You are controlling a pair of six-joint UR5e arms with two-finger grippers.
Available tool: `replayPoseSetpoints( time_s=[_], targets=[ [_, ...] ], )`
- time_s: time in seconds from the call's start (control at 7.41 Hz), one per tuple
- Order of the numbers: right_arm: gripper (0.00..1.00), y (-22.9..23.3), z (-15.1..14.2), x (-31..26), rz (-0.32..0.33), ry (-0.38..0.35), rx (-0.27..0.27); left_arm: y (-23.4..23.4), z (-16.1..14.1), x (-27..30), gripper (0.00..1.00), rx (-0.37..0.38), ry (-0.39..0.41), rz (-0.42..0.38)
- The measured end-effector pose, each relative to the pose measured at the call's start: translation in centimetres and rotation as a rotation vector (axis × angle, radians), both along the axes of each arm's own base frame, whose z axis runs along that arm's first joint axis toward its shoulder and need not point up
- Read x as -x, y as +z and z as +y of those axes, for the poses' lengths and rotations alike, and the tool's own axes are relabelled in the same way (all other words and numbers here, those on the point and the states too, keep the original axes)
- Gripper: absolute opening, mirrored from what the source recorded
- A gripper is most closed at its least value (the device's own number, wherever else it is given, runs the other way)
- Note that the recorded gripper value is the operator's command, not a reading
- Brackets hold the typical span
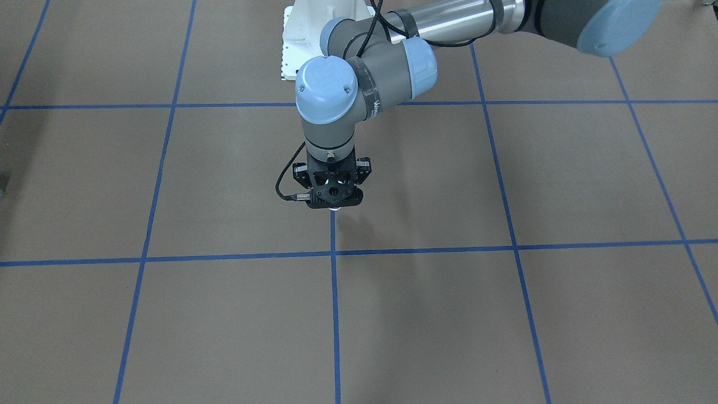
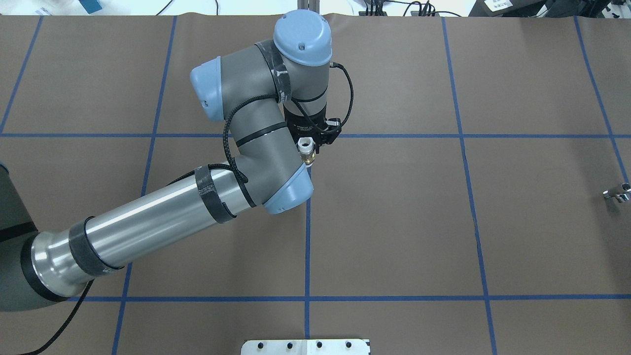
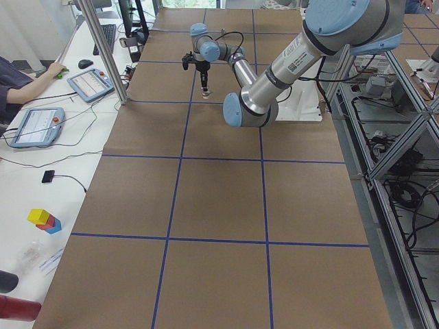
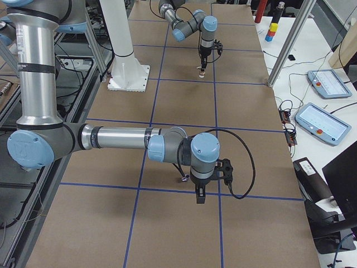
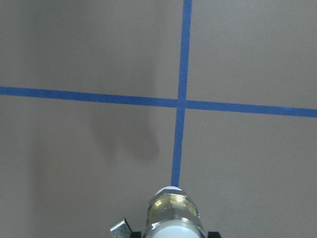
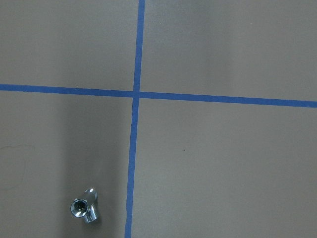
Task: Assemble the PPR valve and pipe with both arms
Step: 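Lift the valve with the left gripper and carry it to table center, then lower the valve upright onto the table with the left gripper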
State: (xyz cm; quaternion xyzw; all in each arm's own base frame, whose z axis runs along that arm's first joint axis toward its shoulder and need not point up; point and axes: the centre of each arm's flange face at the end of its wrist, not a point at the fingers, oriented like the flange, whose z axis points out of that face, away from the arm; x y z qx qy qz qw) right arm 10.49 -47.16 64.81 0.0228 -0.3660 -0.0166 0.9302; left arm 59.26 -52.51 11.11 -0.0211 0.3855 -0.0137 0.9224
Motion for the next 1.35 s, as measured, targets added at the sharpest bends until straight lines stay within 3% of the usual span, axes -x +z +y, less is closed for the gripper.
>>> replayPoseSetpoints(
  time_s=[1.35],
  targets=[
    [0.99, 0.2, -0.1, 0.0, -0.002, 0.001, 0.006, 1.6, 0.5, -2.4, 0.0, -0.013, 0.02, 0.003]
  ],
)
